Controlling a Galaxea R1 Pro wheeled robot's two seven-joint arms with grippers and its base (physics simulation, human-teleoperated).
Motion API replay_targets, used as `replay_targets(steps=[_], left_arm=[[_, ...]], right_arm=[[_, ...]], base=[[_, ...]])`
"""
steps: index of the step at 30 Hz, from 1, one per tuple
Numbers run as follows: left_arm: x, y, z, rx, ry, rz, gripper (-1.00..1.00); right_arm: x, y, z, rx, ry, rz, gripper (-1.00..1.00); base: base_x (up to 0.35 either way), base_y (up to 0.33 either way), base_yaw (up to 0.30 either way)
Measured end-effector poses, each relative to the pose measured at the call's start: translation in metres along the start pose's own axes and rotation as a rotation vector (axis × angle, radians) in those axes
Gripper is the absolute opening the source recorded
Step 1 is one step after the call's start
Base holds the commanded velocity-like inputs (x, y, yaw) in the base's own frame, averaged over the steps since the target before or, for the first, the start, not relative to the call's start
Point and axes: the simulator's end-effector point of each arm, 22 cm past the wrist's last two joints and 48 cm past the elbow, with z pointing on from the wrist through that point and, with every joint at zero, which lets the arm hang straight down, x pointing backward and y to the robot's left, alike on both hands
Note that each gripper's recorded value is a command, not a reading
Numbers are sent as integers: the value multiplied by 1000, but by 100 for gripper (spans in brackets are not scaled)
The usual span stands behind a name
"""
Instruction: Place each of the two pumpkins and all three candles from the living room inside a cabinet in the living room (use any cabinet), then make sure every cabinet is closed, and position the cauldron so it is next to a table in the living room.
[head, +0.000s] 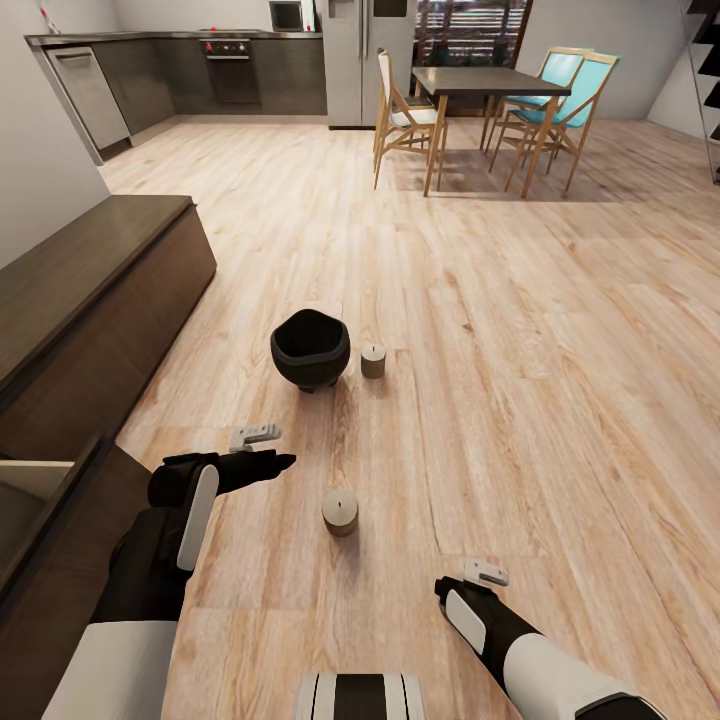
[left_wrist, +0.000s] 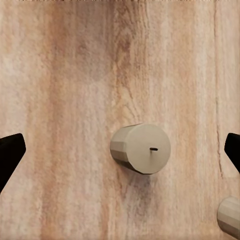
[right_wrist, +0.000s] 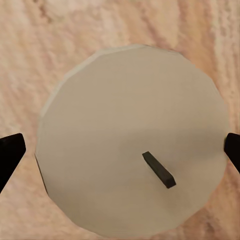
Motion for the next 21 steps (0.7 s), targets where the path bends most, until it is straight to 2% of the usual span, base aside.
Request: replay_targets(steps=[3,6,15,16,21], left_arm=[[0,0,0,0,0,0,100],[5,2,5,-2,11,-3,100],[5,2,5,-2,11,-3,100],[5,2,5,-2,11,-3,100],[5,2,5,-2,11,-3,100]], right_arm=[[0,0,0,0,0,0,100],[3,-8,3,42,0,-22,100],[3,-8,4,41,-1,-21,100],[3,-8,3,42,-1,-20,-100],[2,-10,3,49,-2,-19,-100]], base=[[0,0,0],[0,0,0],[0,0,0],[0,0,0],[0,0,0]])
